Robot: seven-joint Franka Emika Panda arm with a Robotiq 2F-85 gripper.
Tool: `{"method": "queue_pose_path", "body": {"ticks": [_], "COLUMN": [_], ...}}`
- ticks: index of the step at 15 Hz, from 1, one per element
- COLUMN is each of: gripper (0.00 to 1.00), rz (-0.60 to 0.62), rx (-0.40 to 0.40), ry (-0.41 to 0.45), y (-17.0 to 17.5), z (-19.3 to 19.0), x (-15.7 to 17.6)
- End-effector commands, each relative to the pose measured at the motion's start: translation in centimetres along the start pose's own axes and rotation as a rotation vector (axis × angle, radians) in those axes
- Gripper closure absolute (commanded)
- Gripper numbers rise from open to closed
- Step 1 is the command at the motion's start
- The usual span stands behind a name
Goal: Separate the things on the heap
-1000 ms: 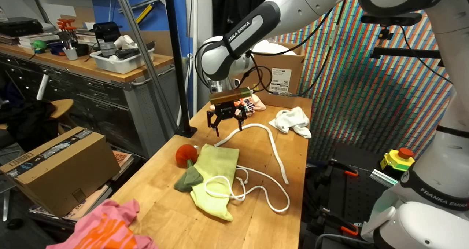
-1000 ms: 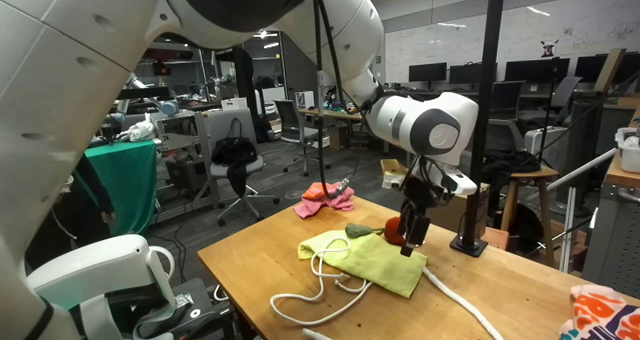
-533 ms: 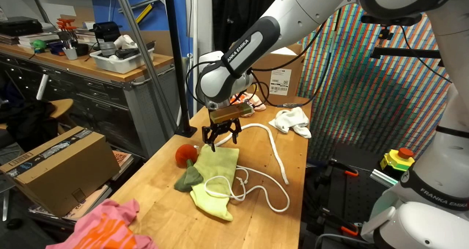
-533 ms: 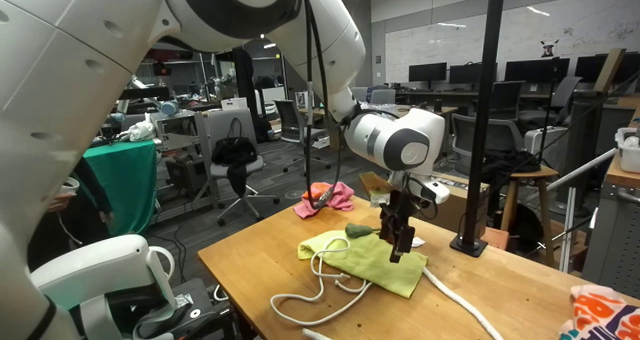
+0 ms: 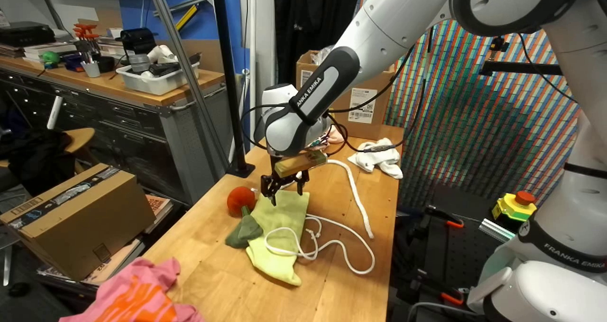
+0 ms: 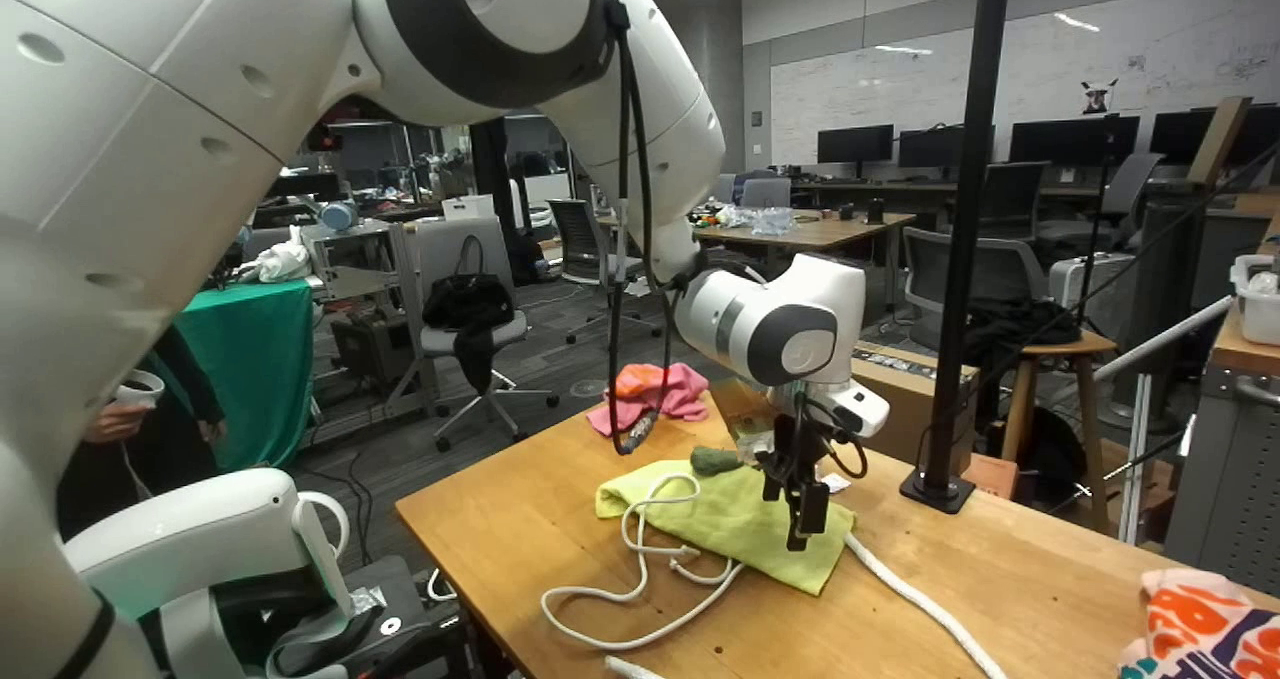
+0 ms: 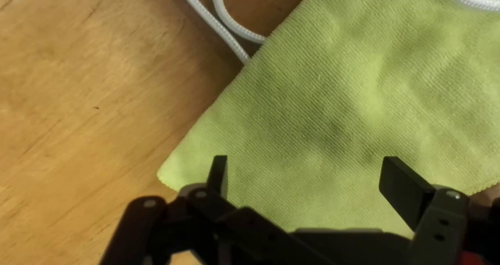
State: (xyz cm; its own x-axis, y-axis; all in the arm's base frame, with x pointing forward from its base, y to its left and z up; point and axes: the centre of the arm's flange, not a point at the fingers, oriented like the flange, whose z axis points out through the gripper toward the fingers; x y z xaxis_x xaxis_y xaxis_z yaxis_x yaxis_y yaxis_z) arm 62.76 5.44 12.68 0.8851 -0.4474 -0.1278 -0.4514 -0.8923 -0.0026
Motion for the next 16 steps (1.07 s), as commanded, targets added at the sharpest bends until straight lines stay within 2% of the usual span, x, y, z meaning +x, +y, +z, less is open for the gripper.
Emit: {"method": "queue_pose_path", "body": {"ticks": [1, 10, 16], "gripper": [0.00, 0.00, 0.00], "rz": [-0.015, 0.009, 0.039], "rx": [0.011, 0.030, 0.067], "ry": [0.050, 0.078, 0.053], "y": [0.2, 1.3, 2.2], "z": [1.0, 1.3, 2.1], "x": [0.5, 1.7, 2.3]}}
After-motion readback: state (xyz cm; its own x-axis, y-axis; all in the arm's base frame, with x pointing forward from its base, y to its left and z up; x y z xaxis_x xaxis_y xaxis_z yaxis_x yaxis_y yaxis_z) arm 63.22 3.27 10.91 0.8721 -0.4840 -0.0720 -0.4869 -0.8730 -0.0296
